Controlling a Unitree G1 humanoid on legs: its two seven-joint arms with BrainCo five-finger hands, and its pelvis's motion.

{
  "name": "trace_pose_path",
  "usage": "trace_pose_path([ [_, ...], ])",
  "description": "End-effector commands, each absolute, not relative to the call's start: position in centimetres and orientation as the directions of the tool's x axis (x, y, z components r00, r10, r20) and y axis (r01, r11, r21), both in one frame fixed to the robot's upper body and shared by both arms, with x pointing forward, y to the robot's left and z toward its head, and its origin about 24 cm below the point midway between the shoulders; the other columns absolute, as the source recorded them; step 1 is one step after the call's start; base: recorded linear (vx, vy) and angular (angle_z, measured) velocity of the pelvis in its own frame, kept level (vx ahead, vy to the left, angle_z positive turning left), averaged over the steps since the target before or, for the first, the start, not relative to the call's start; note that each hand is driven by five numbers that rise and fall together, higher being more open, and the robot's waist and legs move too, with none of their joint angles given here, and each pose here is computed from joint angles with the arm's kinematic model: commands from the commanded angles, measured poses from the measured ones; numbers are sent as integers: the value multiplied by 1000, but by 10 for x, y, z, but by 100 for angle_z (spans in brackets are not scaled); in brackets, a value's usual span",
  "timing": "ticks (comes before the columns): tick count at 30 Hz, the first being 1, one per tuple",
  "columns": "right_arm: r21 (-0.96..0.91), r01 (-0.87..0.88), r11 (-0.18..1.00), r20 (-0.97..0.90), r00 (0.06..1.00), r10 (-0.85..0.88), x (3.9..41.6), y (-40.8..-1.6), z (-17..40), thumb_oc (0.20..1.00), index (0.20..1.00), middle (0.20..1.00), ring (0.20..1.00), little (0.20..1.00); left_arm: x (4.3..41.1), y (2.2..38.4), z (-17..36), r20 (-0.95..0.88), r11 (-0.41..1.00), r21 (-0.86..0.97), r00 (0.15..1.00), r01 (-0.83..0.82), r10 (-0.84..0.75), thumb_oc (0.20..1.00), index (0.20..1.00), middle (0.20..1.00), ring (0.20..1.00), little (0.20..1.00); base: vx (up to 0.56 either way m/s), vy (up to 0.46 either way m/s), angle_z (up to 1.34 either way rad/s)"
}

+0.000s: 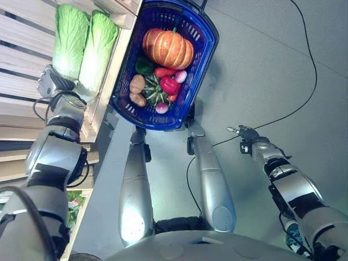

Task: Pick up fruits and vegetables into the basket

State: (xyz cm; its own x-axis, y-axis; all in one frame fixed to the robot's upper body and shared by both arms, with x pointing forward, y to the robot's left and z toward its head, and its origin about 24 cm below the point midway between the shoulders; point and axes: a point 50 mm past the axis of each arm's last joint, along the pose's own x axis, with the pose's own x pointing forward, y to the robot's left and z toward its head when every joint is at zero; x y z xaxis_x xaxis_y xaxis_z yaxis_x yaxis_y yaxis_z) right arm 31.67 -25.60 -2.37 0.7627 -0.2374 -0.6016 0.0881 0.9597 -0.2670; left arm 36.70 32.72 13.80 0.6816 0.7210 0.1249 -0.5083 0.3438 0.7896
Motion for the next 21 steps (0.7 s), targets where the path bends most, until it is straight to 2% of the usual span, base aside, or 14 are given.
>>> trace_pose_path([
  [1, -293, 107, 950, -642, 715, -279, 296, -272, -39, 1000, 1000, 1000, 1000, 1000, 348, 335, 93, -53, 401, 831, 662, -386, 748, 200, 200, 200, 200, 200, 0, 0, 0],
  [14, -290, 108, 951, -639, 718, -277, 297, -271, -38, 1000, 1000, 1000, 1000, 1000, 349, 332, 93, -41, 431, 795, 671, -428, 741, 200, 200, 200, 200, 200, 0, 0, 0],
  [17, -281, 117, 953, -636, 721, -276, 297, -272, -38, 1000, 1000, 1000, 1000, 1000, 352, 329, 95, -21, 487, 713, 679, -504, 734, 200, 200, 200, 200, 200, -2, -11, 0],
  [21, -247, 174, 953, -602, 743, -292, 297, -274, -36, 1000, 1000, 1000, 1000, 1000, 355, 324, 103, 50, 581, 517, 699, -629, 713, 200, 200, 200, 200, 200, -8, -38, 0],
])
